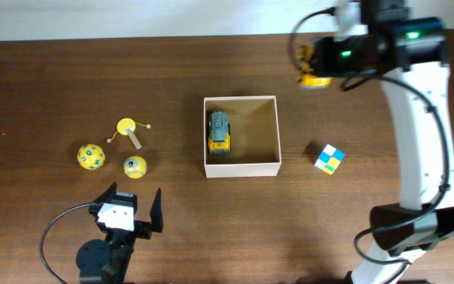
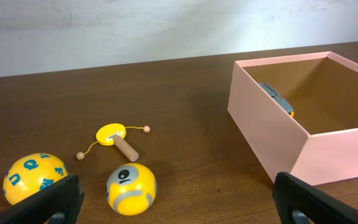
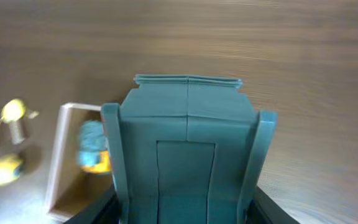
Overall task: Pack container
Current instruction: 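Carry the truck left and set it in the box beside the first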
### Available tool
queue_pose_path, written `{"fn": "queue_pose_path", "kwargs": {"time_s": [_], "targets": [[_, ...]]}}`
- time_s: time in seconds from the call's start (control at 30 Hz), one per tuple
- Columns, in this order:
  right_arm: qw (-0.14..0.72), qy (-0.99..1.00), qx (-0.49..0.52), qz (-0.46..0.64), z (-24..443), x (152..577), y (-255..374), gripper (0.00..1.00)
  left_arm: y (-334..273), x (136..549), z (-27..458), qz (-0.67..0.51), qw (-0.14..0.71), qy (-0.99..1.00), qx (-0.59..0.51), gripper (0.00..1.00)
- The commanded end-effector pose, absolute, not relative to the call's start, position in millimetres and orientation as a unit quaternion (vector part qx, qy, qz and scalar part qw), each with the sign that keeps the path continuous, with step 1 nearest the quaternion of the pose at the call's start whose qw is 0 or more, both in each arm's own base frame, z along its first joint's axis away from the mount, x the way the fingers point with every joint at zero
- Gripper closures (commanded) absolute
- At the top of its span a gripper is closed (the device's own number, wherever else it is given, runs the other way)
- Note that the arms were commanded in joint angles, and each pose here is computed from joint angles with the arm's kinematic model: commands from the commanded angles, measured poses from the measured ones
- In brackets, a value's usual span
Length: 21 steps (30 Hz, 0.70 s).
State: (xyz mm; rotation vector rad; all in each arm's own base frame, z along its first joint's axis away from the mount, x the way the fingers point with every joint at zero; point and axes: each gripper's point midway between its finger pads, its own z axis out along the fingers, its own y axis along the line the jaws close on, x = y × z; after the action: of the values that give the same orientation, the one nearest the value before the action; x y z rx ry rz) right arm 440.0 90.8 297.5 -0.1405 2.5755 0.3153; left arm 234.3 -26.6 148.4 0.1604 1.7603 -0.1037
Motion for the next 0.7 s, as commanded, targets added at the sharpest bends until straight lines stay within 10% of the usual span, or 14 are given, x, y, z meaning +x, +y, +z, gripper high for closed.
{"fn": "queue_pose_path", "kwargs": {"time_s": [0.0,0.67], "targets": [[0.285,0.942,-0.104,0.143,317,424,140,0.53,-27,234,148,-0.042,0.635,0.767,0.077,0.01],[0.228,0.967,-0.070,0.088,249,427,189,0.53,-27,234,148,-0.042,0.635,0.767,0.077,0.01]]}}
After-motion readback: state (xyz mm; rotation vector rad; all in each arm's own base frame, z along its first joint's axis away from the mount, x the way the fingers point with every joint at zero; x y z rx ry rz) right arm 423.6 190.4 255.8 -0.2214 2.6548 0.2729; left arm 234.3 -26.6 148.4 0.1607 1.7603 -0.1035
